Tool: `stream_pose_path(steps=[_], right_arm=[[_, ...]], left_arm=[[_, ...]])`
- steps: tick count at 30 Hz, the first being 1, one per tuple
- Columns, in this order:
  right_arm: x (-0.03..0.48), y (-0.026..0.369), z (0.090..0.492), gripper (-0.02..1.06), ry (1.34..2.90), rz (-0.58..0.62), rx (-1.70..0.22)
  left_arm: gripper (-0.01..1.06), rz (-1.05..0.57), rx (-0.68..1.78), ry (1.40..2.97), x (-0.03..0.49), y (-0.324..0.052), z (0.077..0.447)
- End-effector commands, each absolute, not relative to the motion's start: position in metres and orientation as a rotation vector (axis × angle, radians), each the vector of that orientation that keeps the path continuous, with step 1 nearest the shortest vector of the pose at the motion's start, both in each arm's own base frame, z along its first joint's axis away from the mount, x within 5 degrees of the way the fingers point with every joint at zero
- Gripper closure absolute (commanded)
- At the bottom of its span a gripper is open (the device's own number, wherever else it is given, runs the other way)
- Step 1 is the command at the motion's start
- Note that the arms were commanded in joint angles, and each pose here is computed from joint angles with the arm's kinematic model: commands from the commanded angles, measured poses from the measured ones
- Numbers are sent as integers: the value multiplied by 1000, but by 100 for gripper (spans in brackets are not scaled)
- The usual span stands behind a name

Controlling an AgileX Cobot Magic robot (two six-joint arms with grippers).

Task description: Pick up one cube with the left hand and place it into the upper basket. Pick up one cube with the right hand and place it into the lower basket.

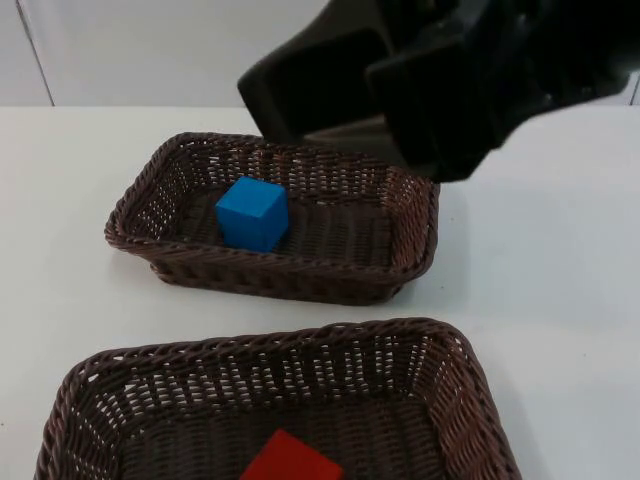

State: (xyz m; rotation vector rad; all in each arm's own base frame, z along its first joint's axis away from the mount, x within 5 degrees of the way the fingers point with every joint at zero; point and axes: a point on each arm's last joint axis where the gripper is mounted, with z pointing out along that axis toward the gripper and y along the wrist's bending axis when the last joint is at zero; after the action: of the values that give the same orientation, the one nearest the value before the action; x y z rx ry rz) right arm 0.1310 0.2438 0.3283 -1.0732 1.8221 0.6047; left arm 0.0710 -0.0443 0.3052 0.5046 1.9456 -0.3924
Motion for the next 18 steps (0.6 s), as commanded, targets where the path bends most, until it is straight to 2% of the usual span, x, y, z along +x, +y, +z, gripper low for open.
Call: stream_pose_path(steps=[1, 9, 18], right_arm=[[129, 243, 330, 33, 1818, 607, -1076], [128, 239, 332, 33, 1824, 590, -1086], [112, 207, 334, 33, 1783, 599, -1077]], left_arm=[[28, -402, 503, 1939, 70, -45, 306], [28, -411, 502, 1917, 64, -43, 307], [28, -443, 512, 1840, 31, -35, 310]])
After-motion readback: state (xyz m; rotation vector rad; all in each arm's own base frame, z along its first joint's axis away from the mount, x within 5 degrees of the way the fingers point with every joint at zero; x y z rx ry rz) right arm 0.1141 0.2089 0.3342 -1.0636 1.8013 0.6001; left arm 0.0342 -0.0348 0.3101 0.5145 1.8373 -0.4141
